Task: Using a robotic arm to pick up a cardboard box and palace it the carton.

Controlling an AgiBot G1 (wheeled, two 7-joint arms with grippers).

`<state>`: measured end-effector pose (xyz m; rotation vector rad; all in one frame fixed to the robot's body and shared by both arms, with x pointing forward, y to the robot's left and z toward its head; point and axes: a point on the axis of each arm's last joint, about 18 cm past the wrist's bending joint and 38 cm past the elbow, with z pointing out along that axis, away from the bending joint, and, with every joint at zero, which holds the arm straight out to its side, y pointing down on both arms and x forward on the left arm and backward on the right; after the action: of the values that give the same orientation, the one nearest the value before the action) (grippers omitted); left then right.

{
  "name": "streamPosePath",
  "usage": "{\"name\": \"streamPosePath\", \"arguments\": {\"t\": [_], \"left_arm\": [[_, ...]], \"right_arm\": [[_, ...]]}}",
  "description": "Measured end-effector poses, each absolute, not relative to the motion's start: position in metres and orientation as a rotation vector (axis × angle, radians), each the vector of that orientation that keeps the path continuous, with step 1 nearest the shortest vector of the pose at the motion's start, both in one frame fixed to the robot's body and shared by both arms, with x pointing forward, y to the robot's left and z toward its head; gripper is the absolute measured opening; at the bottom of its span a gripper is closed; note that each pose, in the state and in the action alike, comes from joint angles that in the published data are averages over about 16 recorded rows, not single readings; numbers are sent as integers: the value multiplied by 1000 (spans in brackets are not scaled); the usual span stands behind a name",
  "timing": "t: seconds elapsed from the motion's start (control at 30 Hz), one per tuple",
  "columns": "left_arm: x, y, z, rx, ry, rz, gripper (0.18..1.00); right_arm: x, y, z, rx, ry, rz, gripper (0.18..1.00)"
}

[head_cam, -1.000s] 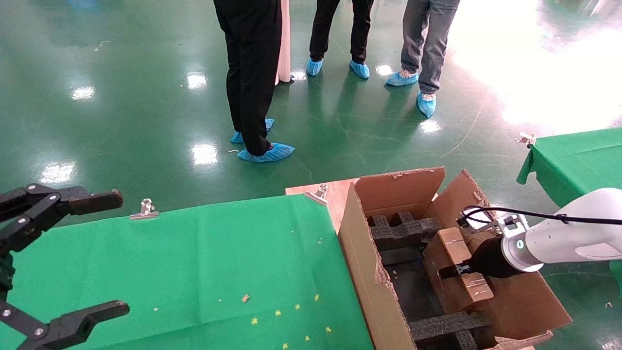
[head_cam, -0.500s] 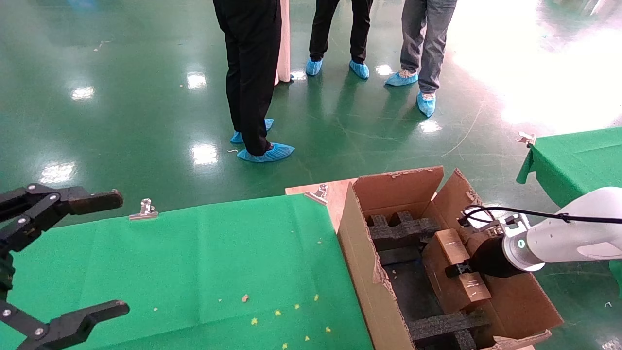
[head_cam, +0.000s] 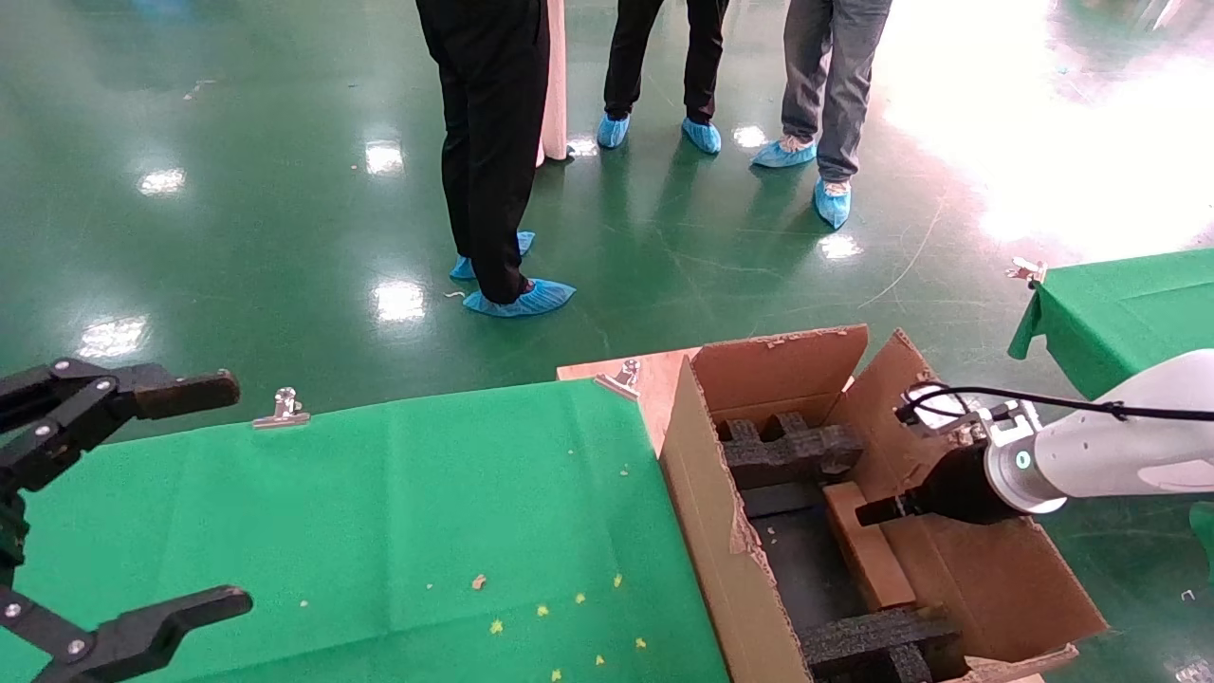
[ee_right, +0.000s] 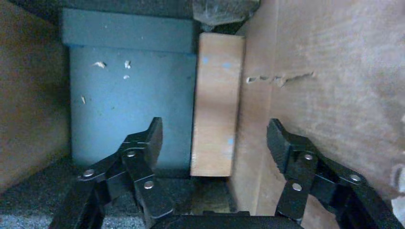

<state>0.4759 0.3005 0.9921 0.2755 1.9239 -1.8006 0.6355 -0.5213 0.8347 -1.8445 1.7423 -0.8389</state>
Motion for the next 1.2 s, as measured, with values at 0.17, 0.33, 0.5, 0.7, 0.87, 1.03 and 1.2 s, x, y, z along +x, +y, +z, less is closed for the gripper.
{"name": "streamPosePath", "arguments": {"t": [0.17,0.33,0.5,0.7,0.87,1.03,1.2], "left_arm": [[476,300,992,276,1924,-1801,1000],[476,300,992,276,1924,-1801,1000],[476,300,992,276,1924,-1801,1000],[476,301,992,275,1924,-1801,1000],[476,301,992,275,1924,-1801,1000],[476,301,992,275,1924,-1801,1000],[476,301,992,275,1923,-1801,1000]], "right_arm": [[639,-518,857,-1819,1681,-877,815],[641,-505,890,-1785,1558,-915,900],[635,-479,927,-1769,1373,-926,951],[620,-438,963,-1776,1136,-905,988],[606,-413,979,-1792,1000,-876,998],[602,-403,983,-1801,953,-858,1001],[602,-399,983,-1805,941,-846,1001]]}}
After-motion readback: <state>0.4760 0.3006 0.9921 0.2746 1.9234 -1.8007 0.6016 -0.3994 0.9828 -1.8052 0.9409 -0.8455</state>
